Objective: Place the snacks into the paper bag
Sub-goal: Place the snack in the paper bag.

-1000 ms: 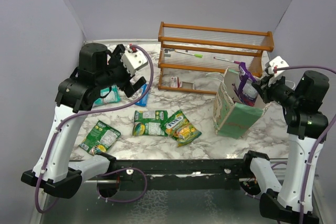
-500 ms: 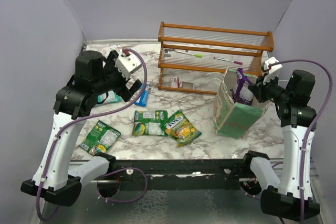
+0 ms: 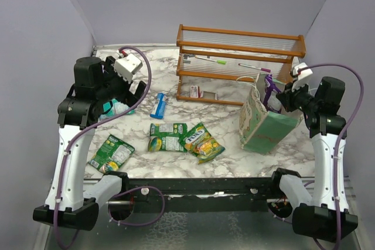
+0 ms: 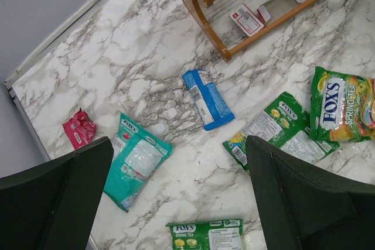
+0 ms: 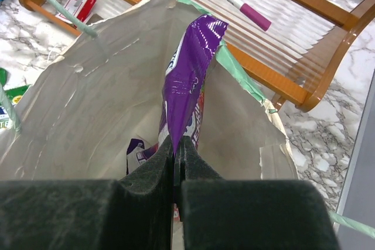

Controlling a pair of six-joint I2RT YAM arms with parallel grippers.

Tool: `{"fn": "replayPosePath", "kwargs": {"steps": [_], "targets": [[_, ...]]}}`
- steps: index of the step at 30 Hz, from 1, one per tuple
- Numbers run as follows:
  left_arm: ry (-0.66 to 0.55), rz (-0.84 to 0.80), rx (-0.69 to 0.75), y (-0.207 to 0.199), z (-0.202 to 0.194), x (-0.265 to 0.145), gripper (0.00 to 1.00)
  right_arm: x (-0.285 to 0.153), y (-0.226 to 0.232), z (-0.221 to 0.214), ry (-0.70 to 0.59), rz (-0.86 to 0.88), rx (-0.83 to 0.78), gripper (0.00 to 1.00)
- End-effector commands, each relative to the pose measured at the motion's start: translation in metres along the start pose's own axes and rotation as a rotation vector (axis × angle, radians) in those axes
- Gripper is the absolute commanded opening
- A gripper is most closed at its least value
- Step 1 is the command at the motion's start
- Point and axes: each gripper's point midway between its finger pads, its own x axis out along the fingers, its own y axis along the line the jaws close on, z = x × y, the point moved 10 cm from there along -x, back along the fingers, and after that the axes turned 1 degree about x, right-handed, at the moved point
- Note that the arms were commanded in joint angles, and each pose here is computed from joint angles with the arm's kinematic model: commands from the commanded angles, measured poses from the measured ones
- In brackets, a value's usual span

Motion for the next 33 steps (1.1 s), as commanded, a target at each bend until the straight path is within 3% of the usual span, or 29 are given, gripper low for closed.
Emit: {"fn": "replayPosePath", "kwargs": {"steps": [1, 9, 16, 33], "targets": [[-0.043, -0.015, -0.05, 0.002, -0.002, 0.0, 0.99, -0.002, -0.003, 0.009, -0.052, -0.008, -0.045, 0.02], [-0.005, 0.034, -0.079, 0.012, -0.009, 0.006, 0.99, -0.007, 0.003, -0.001, 0.002, 0.013, -0.045, 0.11], [0.007, 0.04, -0.084, 0.014, -0.012, 0.01, 0.99, -0.019, 0.015, -0.004, -0.003, 0.032, -0.045, 0.11], [0.046, 0.028, -0.103, 0.017, -0.027, 0.028, 0.99, -0.016, 0.029, 0.003, 0.038, 0.333, -0.002, 0.16]]}}
